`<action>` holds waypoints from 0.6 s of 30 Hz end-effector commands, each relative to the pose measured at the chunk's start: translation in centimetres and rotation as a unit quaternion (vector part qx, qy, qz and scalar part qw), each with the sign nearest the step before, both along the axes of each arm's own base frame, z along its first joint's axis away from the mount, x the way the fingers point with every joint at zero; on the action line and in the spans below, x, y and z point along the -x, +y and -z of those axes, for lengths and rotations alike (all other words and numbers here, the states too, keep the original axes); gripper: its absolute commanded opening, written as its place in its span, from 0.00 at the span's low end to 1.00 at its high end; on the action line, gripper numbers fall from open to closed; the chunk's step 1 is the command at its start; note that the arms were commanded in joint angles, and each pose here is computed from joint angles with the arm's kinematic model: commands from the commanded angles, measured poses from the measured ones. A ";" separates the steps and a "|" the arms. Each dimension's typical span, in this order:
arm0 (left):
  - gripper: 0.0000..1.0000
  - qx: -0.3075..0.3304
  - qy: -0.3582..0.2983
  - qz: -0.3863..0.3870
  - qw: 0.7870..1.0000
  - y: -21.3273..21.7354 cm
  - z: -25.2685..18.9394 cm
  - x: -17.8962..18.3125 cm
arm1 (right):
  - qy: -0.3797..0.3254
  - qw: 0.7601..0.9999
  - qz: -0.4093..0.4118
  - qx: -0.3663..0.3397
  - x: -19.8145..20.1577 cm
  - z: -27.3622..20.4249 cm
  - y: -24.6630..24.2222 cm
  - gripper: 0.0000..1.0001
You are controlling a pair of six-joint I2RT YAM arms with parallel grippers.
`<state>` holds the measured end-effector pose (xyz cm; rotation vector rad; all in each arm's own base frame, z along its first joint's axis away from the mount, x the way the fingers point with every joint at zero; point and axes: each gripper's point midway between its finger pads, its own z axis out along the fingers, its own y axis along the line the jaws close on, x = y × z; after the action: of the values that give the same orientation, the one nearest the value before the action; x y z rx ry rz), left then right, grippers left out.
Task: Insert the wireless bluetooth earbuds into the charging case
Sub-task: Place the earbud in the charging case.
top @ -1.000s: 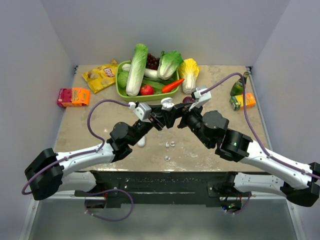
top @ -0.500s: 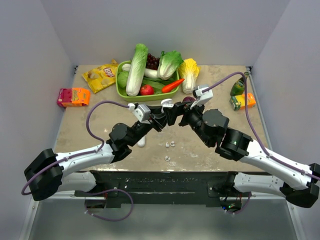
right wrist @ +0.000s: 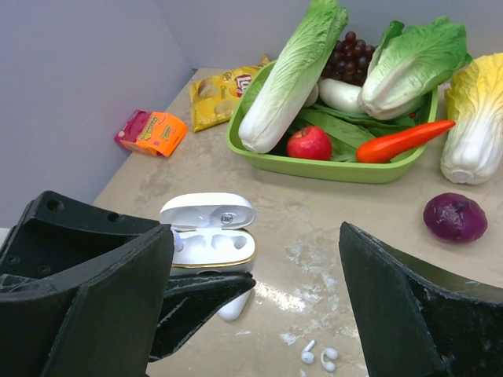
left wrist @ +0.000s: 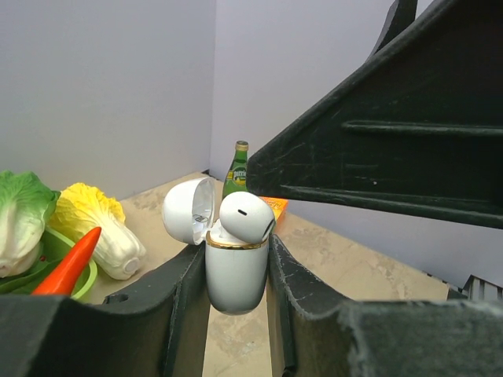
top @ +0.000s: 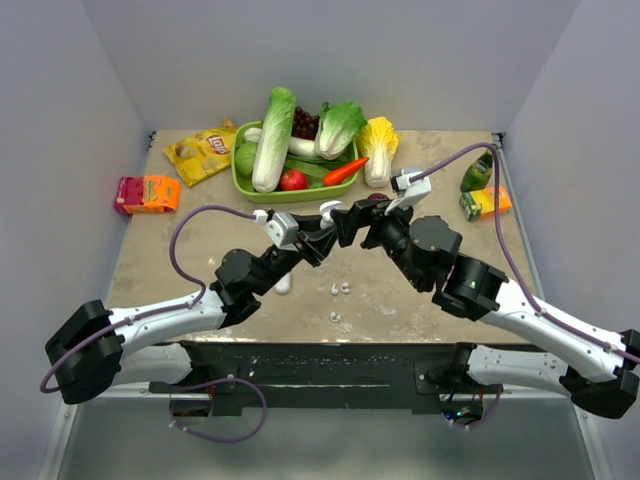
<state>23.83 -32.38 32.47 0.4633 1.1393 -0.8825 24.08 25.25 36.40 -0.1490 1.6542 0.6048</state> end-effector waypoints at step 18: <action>0.00 0.016 -0.010 0.008 1.000 -0.5 -1.9 0.1 | -0.029 0.996 -0.064 -0.063 1.4 -3.6 1.2 0.91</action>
<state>24.00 -32.64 31.64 0.4802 1.1725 -0.8740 22.89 24.48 39.25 -0.1270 1.5574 0.7325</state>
